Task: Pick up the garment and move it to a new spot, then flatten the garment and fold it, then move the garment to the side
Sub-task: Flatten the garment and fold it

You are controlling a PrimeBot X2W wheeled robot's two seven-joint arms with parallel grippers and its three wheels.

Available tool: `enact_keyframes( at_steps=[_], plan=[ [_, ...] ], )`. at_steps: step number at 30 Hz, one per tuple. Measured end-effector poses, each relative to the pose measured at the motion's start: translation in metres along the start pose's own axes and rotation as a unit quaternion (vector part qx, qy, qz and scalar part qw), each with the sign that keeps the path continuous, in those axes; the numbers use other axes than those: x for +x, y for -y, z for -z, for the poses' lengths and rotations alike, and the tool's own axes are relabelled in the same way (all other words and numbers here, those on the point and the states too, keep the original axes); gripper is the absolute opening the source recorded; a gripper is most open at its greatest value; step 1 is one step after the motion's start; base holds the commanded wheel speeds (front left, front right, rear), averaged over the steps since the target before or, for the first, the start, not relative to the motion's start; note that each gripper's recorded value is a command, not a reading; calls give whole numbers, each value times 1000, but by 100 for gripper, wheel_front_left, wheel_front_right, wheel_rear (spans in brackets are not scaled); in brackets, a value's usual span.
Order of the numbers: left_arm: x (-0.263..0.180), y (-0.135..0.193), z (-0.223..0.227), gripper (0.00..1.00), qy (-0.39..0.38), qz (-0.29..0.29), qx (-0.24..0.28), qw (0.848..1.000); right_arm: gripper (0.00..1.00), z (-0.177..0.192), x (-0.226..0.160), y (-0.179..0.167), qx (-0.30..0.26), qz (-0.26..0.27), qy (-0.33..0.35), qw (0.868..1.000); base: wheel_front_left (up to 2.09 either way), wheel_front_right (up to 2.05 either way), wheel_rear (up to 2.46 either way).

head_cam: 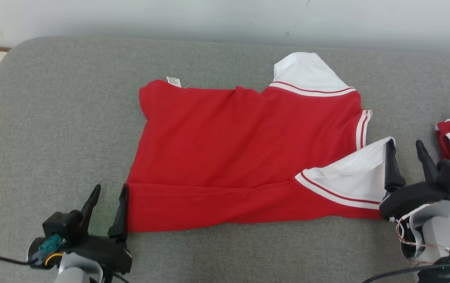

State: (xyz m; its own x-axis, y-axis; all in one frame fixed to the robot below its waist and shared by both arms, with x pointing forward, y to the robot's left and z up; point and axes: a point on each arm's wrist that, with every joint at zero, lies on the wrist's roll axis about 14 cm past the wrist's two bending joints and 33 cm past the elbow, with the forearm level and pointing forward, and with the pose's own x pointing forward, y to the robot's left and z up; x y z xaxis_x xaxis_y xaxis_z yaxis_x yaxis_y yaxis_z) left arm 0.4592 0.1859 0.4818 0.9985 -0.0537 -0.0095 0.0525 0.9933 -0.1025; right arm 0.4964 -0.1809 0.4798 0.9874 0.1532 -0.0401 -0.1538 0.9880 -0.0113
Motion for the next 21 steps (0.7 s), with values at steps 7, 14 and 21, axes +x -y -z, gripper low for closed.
enact_keyframes(
  at_steps=[7,14,21],
  plan=[
    [-17,-5,-3,100,6,-14,-3,1000,100,21,-27,1,7,6,-33,999,0,0,0],
    [-24,-6,-8,100,13,-17,-3,1000,100,19,-37,12,8,16,-36,999,0,0,0],
    [-37,-12,-12,100,19,-28,-3,999,100,19,-50,14,8,18,-38,999,0,0,0]
  ],
)
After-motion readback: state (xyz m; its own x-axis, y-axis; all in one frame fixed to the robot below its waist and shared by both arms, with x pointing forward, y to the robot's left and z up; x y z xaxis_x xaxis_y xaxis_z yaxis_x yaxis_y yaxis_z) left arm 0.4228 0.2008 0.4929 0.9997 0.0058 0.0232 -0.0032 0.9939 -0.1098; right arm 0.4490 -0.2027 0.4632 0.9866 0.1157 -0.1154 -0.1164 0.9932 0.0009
